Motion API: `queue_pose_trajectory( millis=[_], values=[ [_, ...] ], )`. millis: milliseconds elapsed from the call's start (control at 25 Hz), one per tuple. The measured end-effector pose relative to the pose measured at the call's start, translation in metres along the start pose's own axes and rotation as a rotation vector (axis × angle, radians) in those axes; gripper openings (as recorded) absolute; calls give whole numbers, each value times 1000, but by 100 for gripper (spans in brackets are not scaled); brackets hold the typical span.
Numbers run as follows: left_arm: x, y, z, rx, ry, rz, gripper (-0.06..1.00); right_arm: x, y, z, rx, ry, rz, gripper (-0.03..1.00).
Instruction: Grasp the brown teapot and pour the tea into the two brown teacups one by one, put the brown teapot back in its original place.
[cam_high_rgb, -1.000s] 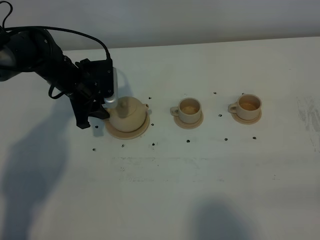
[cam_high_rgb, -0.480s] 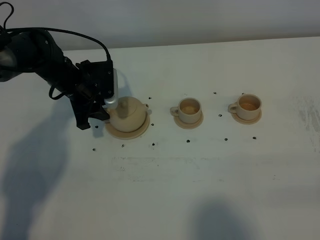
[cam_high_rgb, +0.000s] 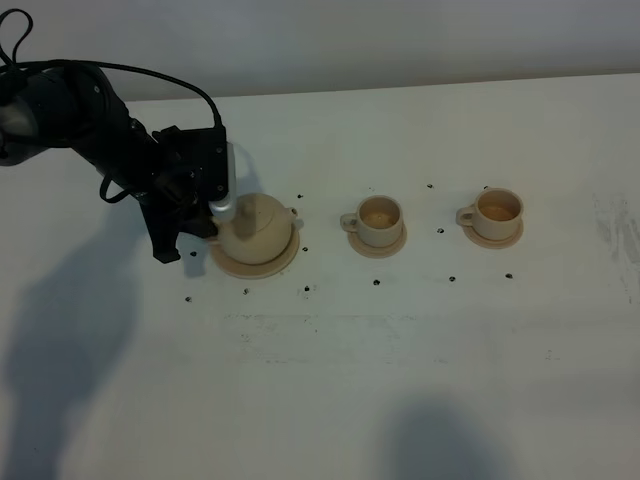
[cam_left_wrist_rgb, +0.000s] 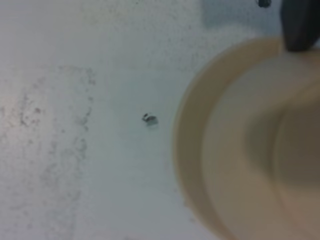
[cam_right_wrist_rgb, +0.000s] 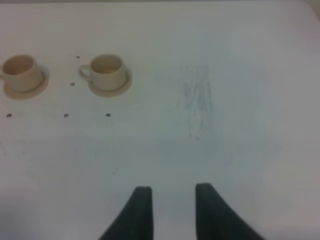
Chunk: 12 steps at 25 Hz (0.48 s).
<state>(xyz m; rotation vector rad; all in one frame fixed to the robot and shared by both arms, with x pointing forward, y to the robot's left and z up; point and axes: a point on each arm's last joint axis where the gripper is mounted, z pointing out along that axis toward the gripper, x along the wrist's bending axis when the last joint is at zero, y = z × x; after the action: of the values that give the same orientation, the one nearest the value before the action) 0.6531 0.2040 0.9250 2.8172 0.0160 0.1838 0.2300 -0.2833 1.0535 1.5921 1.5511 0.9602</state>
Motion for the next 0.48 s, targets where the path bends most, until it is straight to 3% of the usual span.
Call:
queue_pose_trajectory(
  millis=[480],
  values=[
    [1,1,-5,10,15,-128,12,0,0,0,0,0,0,23]
  ],
)
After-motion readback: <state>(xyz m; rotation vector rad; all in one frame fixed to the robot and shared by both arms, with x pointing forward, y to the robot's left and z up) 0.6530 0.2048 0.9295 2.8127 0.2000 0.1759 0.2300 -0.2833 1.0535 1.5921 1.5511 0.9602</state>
